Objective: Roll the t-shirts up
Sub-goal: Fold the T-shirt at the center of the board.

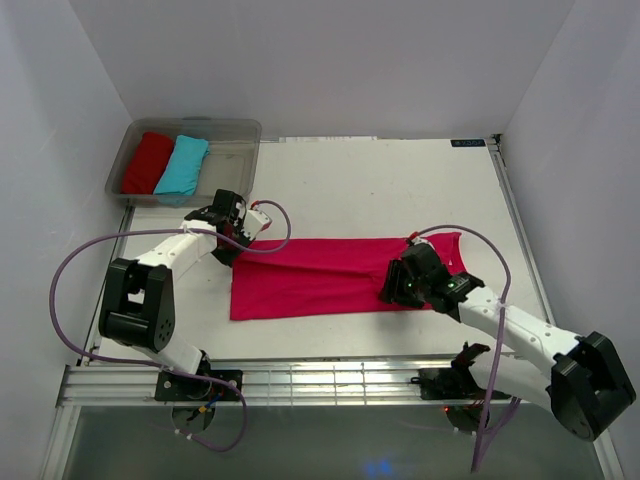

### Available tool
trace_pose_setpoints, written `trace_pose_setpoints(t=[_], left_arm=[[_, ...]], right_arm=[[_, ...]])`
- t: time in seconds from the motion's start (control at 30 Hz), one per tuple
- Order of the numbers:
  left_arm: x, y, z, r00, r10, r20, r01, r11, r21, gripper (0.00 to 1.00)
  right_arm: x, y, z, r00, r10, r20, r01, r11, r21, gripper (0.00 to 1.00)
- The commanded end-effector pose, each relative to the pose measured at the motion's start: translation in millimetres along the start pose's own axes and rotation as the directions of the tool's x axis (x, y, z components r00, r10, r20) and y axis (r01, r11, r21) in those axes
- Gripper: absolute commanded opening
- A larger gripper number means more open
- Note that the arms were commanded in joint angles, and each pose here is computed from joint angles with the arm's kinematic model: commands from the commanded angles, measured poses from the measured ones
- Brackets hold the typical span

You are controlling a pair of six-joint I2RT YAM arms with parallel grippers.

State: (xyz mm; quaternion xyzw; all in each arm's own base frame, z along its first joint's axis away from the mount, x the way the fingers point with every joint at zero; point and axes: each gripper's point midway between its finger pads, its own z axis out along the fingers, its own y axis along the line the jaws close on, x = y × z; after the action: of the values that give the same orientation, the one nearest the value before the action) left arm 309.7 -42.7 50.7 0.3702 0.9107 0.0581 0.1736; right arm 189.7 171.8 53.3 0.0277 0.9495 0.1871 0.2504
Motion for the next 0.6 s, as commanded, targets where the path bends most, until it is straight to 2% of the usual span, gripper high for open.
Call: trace_pose_setpoints(t=[0.0,0.1,0.17,0.2,0.27,0.33,0.37,0.4,0.43,0.57], left_arm=[[-5.5,4.8,-5.0,1.0,0.007,0.02,-0.007,1.0,-0.021,0.0],[-5.6,4.2,-5.5,1.0,0.006,0.024,-0.005,1.0,-0.02,0.0],[-5.1,3.3,-5.3,1.0,0.006,0.024,-0.005,1.0,-0.016,0.0],[-5.2,3.3,-5.7,1.0,0.003,0.025,-0.002,1.0,-0.017,0.0],[-4.3,1.7,-5.2,1.0,0.001,0.024,-0.001,1.0,-0.011,0.0],[-3.4,0.7,-4.7,1.0,0.0,0.023,0.0,1.0,-0.008,0.0],[-2.8,0.4,-4.4,1.0,0.0,0.022,0.0,1.0,-0.008,0.0],[-2.1,-0.5,-4.3,1.0,-0.003,0.022,0.003,1.0,-0.005,0.0],[-1.6,-0.9,-4.0,1.0,-0.004,0.02,0.005,1.0,-0.005,0.0],[-1.8,-2.2,-4.0,1.0,-0.008,0.023,0.007,1.0,0.001,0.0]], right_arm=[[-21.8,4.0,-21.5,0.997,-0.003,0.077,0.002,1.0,0.018,0.59],[-58.7,4.6,-40.7,0.98,-0.08,0.18,0.066,0.994,0.083,0.67],[-85.2,6.2,-46.7,0.972,-0.102,0.213,0.083,0.992,0.097,0.68],[-86.6,3.8,-37.1,0.976,-0.145,0.161,0.129,0.986,0.106,0.68],[-114.6,1.5,-35.4,0.974,-0.151,0.17,0.129,0.983,0.134,0.67],[-124.1,-13.8,-17.7,0.972,-0.206,0.113,0.173,0.954,0.247,0.67],[-140.3,-8.1,-18.2,0.967,-0.221,0.126,0.182,0.948,0.26,0.67],[-136.7,-14.8,-5.0,0.97,-0.235,0.061,0.207,0.932,0.297,0.67],[-141.3,-13.3,-1.1,0.966,-0.252,0.05,0.226,0.926,0.302,0.66],[-142.1,-10.3,20.3,0.962,-0.272,-0.026,0.267,0.917,0.297,0.56]])
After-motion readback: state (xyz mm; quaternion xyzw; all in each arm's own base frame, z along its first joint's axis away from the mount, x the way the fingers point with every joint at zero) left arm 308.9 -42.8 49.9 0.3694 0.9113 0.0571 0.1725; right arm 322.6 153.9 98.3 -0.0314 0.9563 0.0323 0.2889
